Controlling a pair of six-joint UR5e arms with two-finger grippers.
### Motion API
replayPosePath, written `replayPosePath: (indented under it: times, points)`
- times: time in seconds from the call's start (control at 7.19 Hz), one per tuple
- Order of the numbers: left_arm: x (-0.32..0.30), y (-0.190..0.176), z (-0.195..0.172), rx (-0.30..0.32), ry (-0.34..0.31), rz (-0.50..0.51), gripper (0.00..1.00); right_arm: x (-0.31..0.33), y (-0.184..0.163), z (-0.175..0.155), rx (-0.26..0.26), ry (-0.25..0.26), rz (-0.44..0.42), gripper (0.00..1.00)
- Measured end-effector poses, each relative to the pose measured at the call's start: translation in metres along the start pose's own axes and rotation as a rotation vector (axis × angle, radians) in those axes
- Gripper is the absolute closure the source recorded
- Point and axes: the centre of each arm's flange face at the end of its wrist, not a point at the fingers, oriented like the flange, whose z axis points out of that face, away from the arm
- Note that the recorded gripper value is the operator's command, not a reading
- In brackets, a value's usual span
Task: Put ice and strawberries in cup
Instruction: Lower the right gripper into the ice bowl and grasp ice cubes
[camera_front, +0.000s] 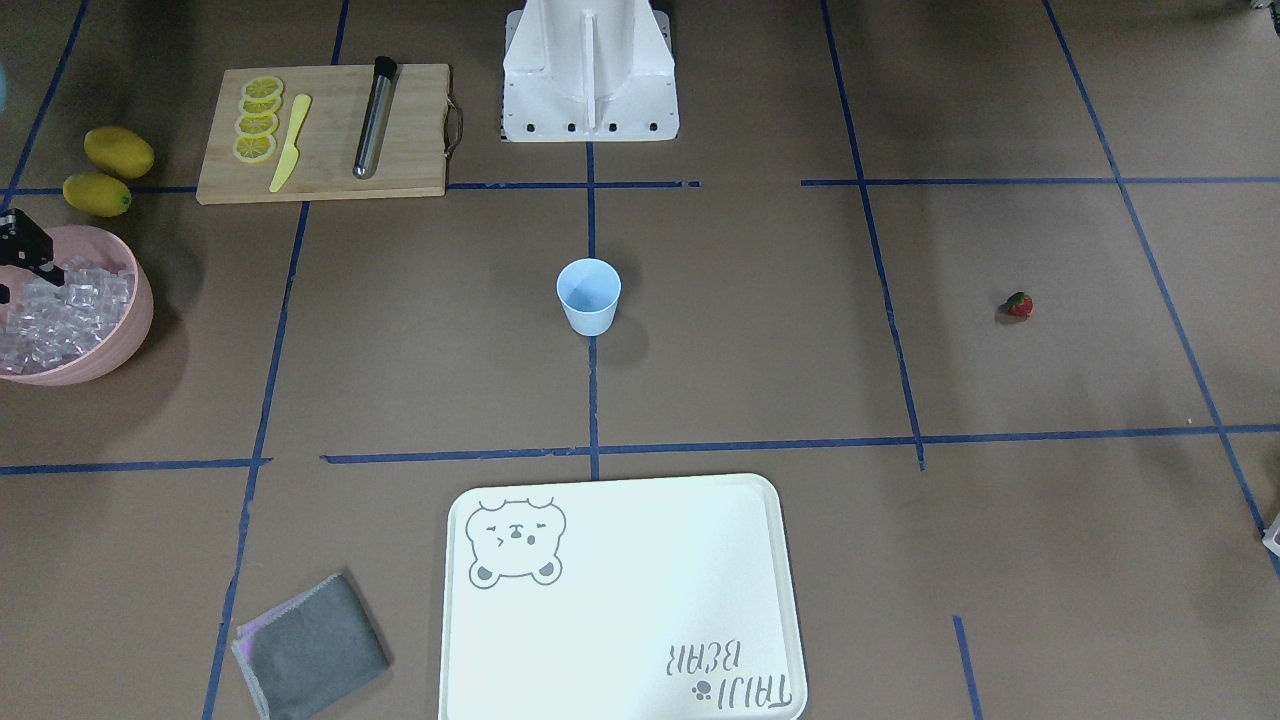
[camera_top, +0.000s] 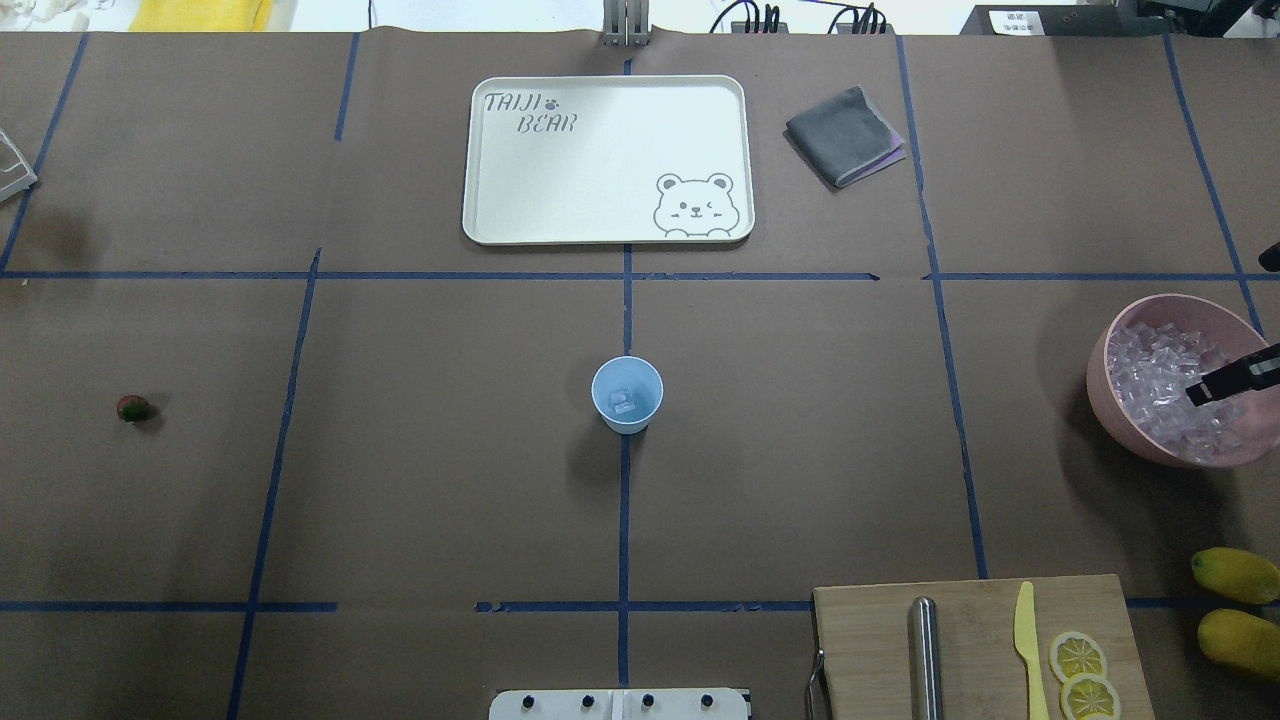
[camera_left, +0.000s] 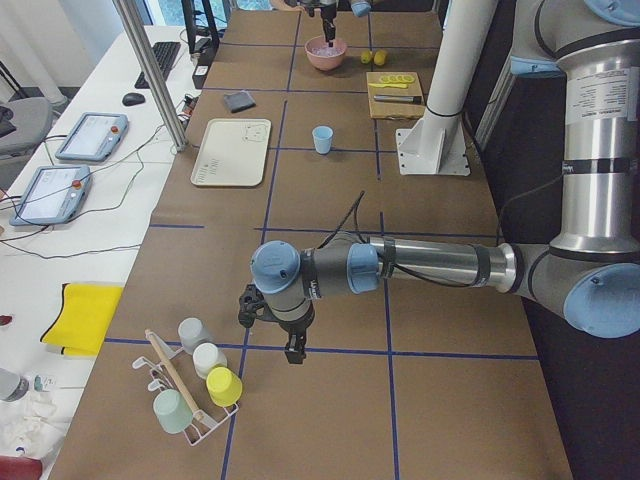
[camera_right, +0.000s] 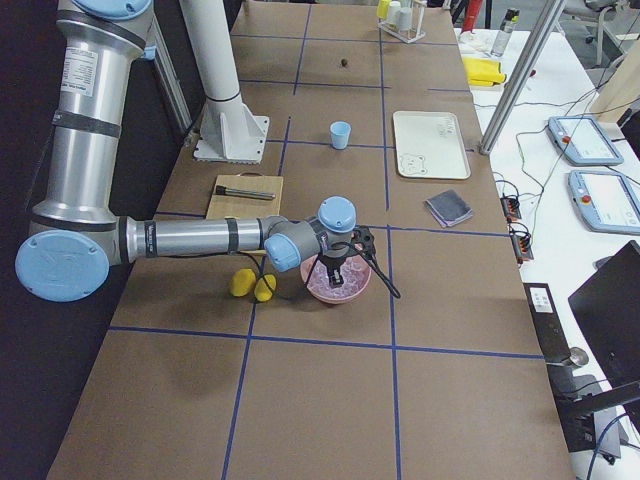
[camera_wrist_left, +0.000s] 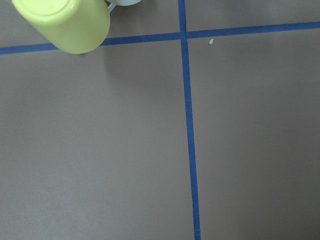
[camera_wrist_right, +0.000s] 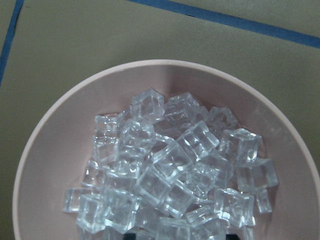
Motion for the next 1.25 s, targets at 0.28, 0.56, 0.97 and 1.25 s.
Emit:
replayPosePath:
  times: [0.28, 0.56, 0.97, 1.25]
  points:
    - [0.0000, 0.0000, 0.0000, 0.000, 0.000, 0.000, 0.00, -0.0021, -0.0009, 0.0013, -0.002, -0.001, -0.005, 0.39]
    - [0.0000, 0.0000, 0.0000, 0.000, 0.000, 0.000, 0.00, -0.0031, -0.0013, 0.0021, -0.003, -0.001, -0.008, 0.65]
    - [0.0000, 0.0000, 0.0000, 0.000, 0.000, 0.000, 0.00, -0.0026, 0.0001, 0.0029, -0.007, 0.000, -0.014, 0.96]
    - [-0.0001, 0.0001, 0.0000, -0.001, 0.000, -0.001, 0.00, -0.0037, 0.0014, -0.0005, -0.002, -0.002, -0.020, 0.96]
